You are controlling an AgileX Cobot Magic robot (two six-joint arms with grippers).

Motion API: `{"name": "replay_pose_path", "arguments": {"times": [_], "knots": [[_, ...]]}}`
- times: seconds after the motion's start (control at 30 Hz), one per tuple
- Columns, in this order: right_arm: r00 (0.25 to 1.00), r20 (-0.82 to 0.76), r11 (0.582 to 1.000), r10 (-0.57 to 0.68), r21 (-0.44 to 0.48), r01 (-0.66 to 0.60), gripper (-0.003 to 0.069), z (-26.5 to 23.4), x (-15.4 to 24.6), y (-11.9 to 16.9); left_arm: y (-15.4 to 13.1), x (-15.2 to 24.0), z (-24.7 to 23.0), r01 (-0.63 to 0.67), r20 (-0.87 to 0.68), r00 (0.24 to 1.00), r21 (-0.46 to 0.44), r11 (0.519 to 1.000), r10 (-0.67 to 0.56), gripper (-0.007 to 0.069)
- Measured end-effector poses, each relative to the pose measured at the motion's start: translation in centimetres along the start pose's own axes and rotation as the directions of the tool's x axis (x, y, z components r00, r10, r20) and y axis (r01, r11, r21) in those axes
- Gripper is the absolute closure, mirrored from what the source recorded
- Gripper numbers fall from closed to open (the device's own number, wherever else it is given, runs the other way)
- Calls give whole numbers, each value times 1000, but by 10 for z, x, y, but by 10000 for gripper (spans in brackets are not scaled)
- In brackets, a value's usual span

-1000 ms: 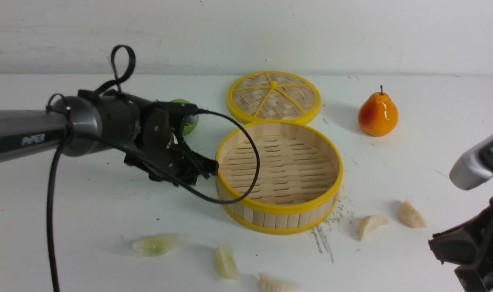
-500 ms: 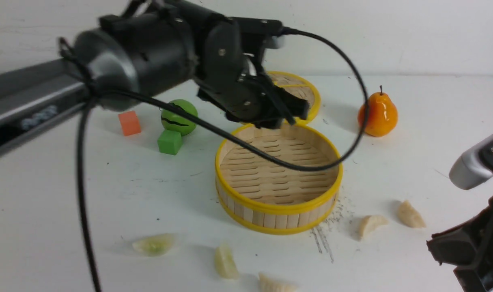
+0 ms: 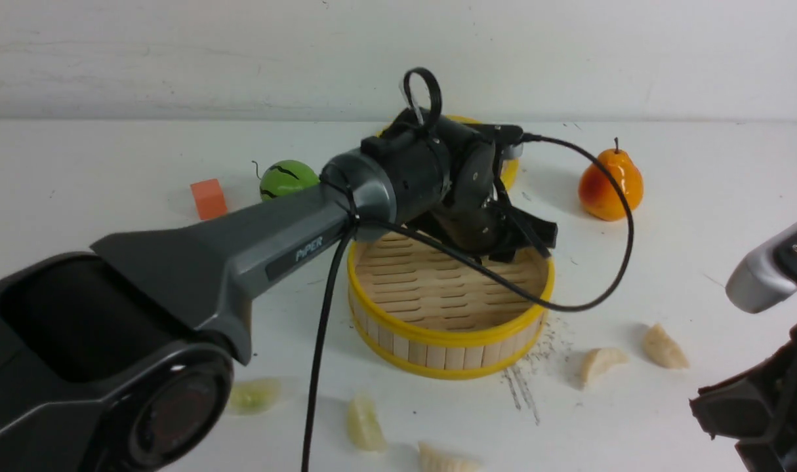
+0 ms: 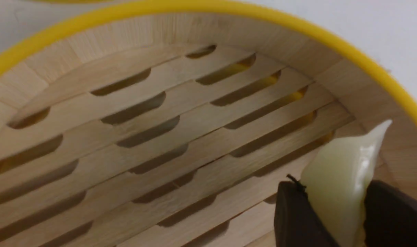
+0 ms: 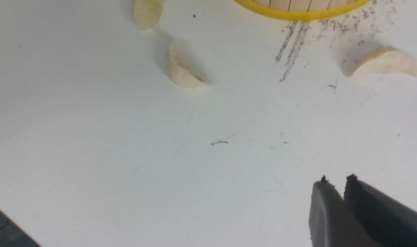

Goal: Put the dumplings into the steamer on the white table.
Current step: 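Place the dumpling into the bamboo steamer basket with the left gripper, then reach for and grasp a dumpling on the table with the left gripper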

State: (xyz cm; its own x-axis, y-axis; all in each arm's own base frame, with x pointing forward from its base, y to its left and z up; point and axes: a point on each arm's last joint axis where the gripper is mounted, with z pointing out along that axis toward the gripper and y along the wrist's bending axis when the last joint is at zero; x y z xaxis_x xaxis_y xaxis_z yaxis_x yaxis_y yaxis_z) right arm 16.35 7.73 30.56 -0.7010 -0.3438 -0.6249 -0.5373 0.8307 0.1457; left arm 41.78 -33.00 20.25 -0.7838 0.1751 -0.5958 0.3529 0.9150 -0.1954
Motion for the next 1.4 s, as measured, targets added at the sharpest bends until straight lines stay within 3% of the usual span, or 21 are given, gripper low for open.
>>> {"name": "replay_pose_path", "arguments": {"times": [0.1, 0.33, 0.47, 0.7, 0.8, 0.97, 1.07, 1.4], "knots": [[1000, 15, 1000, 5, -1, -5, 581, 0, -1, 0, 2, 7, 13, -7, -26, 1000, -12, 1000, 6, 356], [1000, 20, 1000, 10, -4, -10, 575, 0, -2, 0, 1, -4, -4, -13, -40, 999, -40, 999, 12, 138], [1000, 20, 1000, 11, -5, -11, 575, 0, -2, 0, -5, -36, -69, -56, -2, 998, -64, 996, 56, 69], [1000, 22, 1000, 11, -5, -11, 568, 0, -2, 0, -4, -61, -200, -193, 52, 978, -110, 975, 200, 66], [1000, 23, 1000, 13, -7, -13, 565, 0, -2, 1, -1, -60, -224, -211, 65, 974, -116, 971, 219, 67], [1000, 24, 1000, 16, -10, -16, 564, 0, -2, 1, 9, -35, -258, -243, 16, 969, -119, 963, 247, 67], [1000, 24, 1000, 18, -11, -18, 564, 0, -2, 1, 27, 5, -282, -244, -74, 969, -148, 958, 236, 67], [999, 29, 1000, 21, -13, -20, 562, 0, -3, 1, 70, 118, -254, -313, -383, 897, -192, 930, 223, 69]]}}
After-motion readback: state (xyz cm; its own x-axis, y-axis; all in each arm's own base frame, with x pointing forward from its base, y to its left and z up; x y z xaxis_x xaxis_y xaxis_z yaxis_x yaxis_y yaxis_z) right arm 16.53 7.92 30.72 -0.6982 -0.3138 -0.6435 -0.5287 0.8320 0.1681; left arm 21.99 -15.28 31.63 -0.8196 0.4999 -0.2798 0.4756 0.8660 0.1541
